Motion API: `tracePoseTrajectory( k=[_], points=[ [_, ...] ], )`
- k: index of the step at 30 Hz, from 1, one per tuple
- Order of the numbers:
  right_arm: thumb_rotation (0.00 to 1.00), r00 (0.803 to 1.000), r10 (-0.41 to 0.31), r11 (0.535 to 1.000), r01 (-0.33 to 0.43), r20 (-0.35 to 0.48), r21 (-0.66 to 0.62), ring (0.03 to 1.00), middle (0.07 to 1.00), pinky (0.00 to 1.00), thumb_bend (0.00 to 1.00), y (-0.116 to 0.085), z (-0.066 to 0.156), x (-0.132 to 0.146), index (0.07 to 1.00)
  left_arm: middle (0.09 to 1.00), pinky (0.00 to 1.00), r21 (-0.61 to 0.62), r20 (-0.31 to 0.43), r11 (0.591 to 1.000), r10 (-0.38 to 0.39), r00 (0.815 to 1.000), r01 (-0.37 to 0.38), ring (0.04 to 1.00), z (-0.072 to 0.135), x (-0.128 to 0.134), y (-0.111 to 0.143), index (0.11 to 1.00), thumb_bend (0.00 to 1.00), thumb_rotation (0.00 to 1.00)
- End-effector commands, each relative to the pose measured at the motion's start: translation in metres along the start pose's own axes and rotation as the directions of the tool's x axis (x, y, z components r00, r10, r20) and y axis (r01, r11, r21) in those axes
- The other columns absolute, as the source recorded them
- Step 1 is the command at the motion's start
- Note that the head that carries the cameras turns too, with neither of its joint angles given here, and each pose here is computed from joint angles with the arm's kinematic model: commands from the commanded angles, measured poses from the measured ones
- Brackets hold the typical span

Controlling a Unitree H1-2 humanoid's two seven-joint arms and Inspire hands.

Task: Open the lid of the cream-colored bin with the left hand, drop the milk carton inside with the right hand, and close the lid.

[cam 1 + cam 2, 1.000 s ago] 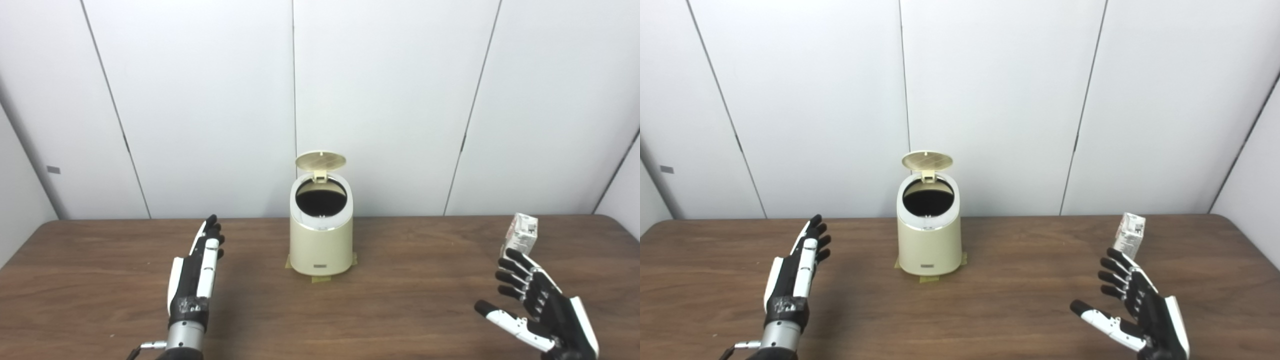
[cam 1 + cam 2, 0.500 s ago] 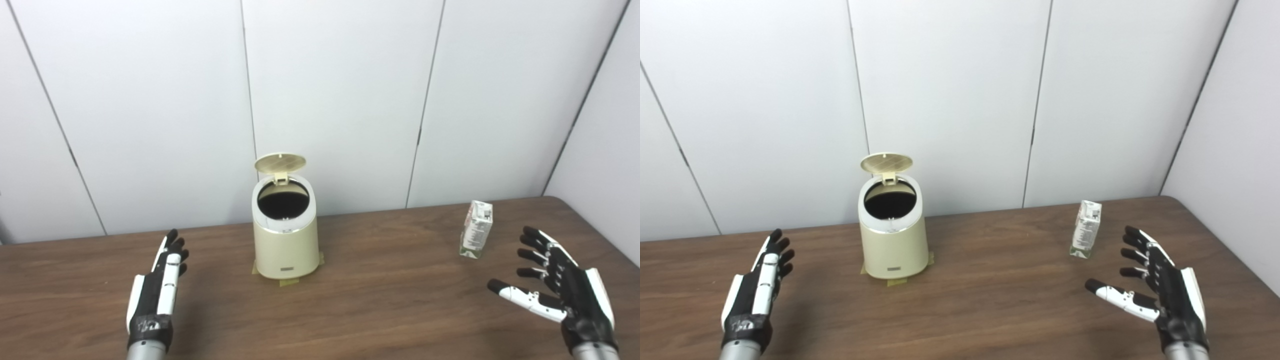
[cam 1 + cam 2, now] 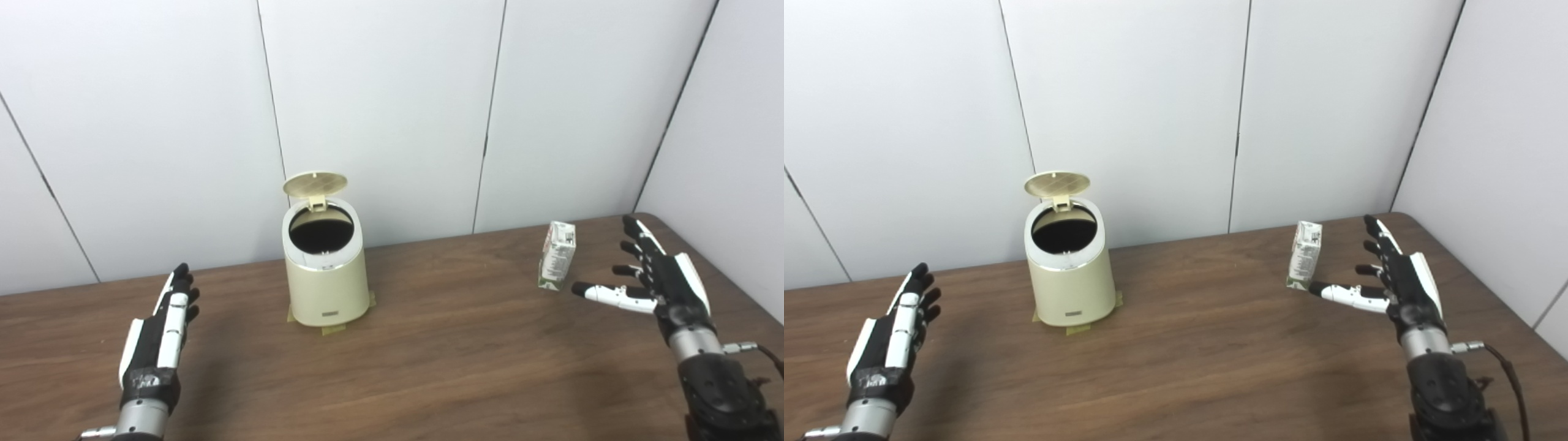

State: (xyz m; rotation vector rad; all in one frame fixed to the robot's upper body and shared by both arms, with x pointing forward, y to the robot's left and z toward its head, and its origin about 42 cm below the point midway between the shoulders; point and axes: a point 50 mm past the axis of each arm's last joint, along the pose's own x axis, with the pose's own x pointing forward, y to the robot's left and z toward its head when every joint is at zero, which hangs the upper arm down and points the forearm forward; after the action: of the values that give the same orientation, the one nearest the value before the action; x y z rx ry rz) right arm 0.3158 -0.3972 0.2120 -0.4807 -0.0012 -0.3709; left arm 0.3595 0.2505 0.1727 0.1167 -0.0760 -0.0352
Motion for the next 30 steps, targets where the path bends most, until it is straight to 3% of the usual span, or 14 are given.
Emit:
tracePoseTrajectory(
  k=[1, 5, 11, 14, 17, 20, 27, 30],
  points=[
    [0.18, 0.998, -0.013, 0.999, 0.016, 0.069, -0.036, 0.949, 0.988, 0.86, 0.93, -0.011, 0.024, 0.018, 0.998, 0.996, 0.97, 0.023, 0.063, 0.999, -0.046, 0.997, 0.044, 0.977, 0.023, 0.013, 0.004, 1.0, 0.48, 0.99],
    [0.11, 0.999, -0.011, 0.997, 0.015, 0.052, -0.081, 0.965, 0.998, 0.9, 0.9, -0.01, 0.026, 0.036, 1.0, 1.0, 0.99, 0.037, 0.054, 0.996, -0.084, 0.995, 0.082, 0.99, 0.025, 0.012, 0.008, 1.0, 0.52, 1.0],
    [0.04, 1.0, -0.012, 0.992, 0.009, -0.021, -0.124, 0.964, 1.0, 0.85, 0.89, -0.013, 0.024, 0.06, 1.0, 1.0, 0.99, 0.056, 0.034, 0.995, -0.087, 0.996, 0.085, 0.989, 0.03, 0.01, 0.007, 1.0, 0.55, 0.98],
    [0.01, 0.998, -0.036, 0.99, 0.028, -0.053, -0.14, 0.913, 0.995, 0.81, 0.89, -0.016, 0.021, 0.071, 1.0, 0.998, 1.0, 0.05, 0.018, 0.994, -0.099, 0.995, 0.098, 0.989, 0.03, 0.011, 0.004, 1.0, 0.56, 0.99],
    [0.01, 0.997, -0.047, 0.99, 0.039, -0.058, -0.134, 0.89, 0.982, 0.78, 0.91, -0.018, 0.017, 0.079, 0.983, 0.996, 1.0, 0.05, 0.006, 0.991, -0.126, 0.992, 0.126, 0.992, 0.03, 0.011, 0.0, 1.0, 0.54, 0.97],
    [0.0, 0.997, -0.053, 0.986, 0.044, -0.053, -0.162, 0.914, 0.98, 0.83, 0.91, -0.021, 0.014, 0.084, 0.978, 0.995, 1.0, 0.063, 0.001, 0.987, -0.147, 0.989, 0.147, 0.992, 0.029, 0.011, -0.003, 1.0, 0.51, 0.97],
    [0.05, 0.995, -0.076, 0.979, 0.06, -0.072, -0.194, 0.907, 0.966, 0.82, 0.95, -0.022, 0.006, 0.101, 0.976, 0.996, 1.0, 0.08, 0.002, 0.984, -0.157, 0.988, 0.157, 1.0, 0.031, 0.008, -0.001, 1.0, 0.51, 0.98],
    [0.05, 0.994, -0.076, 0.979, 0.06, -0.076, -0.193, 0.903, 0.962, 0.77, 0.93, -0.017, 0.011, 0.103, 0.975, 0.998, 1.0, 0.075, -0.001, 0.987, -0.145, 0.989, 0.145, 1.0, 0.032, 0.005, 0.001, 1.0, 0.52, 0.97]
  ],
)
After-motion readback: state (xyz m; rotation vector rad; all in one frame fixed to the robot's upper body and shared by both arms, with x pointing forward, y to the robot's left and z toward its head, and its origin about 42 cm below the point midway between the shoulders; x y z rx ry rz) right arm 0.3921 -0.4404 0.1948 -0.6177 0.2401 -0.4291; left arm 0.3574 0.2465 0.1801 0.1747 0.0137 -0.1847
